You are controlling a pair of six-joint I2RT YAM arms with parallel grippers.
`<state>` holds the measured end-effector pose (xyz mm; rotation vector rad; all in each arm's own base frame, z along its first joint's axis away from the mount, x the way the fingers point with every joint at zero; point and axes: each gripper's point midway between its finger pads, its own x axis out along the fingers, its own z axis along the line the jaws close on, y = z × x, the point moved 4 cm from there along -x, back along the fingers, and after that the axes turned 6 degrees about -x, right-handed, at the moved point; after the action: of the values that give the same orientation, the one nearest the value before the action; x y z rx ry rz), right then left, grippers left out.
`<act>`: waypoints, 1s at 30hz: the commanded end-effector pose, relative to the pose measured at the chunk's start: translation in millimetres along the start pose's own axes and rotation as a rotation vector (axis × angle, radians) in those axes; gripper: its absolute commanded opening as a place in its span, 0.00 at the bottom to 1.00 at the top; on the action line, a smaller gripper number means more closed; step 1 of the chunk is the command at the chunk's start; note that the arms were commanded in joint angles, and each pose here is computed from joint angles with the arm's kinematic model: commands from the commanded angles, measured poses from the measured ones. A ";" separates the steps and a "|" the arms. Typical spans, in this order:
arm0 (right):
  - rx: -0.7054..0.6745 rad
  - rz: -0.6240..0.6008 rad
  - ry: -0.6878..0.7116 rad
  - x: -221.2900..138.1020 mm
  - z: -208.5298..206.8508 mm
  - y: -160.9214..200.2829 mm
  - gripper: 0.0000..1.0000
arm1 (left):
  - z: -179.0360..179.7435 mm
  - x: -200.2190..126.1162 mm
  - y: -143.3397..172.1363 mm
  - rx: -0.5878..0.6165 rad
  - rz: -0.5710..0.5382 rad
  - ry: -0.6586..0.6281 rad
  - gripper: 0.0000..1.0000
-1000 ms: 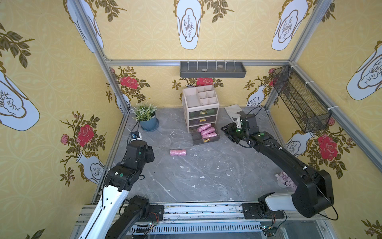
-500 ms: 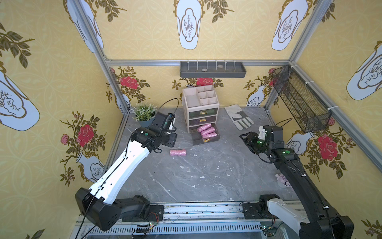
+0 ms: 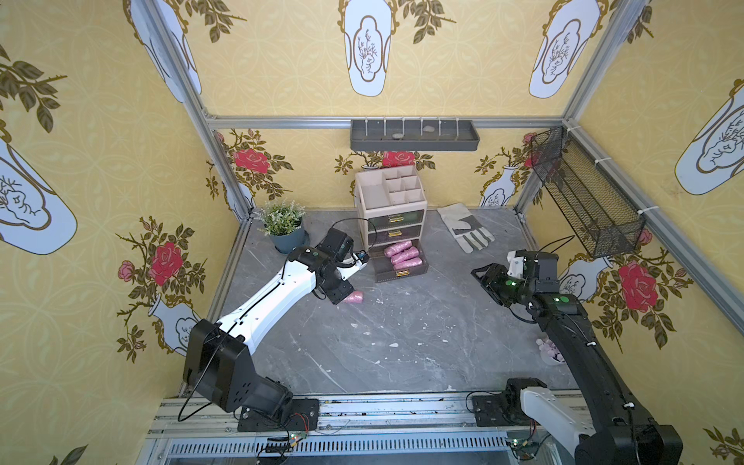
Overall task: Sort the rolls of trash bags by color and place them into the drawer
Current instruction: Pick up the roll of trash bags from the center of the board.
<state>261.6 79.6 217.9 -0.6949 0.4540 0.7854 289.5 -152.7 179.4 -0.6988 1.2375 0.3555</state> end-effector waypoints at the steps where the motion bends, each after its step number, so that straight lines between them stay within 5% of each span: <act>1: -0.023 0.004 -0.031 3.1 2.4 -0.9 0.56 | -3.3 20.2 -2.3 0.016 -0.005 0.140 0.67; 17: -0.003 0.027 -0.037 11.9 -7.0 3.5 0.56 | 5.4 99.0 9.9 -0.067 0.220 0.176 0.54; 30: 0.008 0.034 -0.031 13.3 -12.0 6.6 0.57 | -3.0 111.3 15.4 -0.075 0.263 0.141 0.41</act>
<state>260.3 79.6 194.9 -0.6623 0.4756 0.8272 318.4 -157.4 73.1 -0.6495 1.4536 0.5537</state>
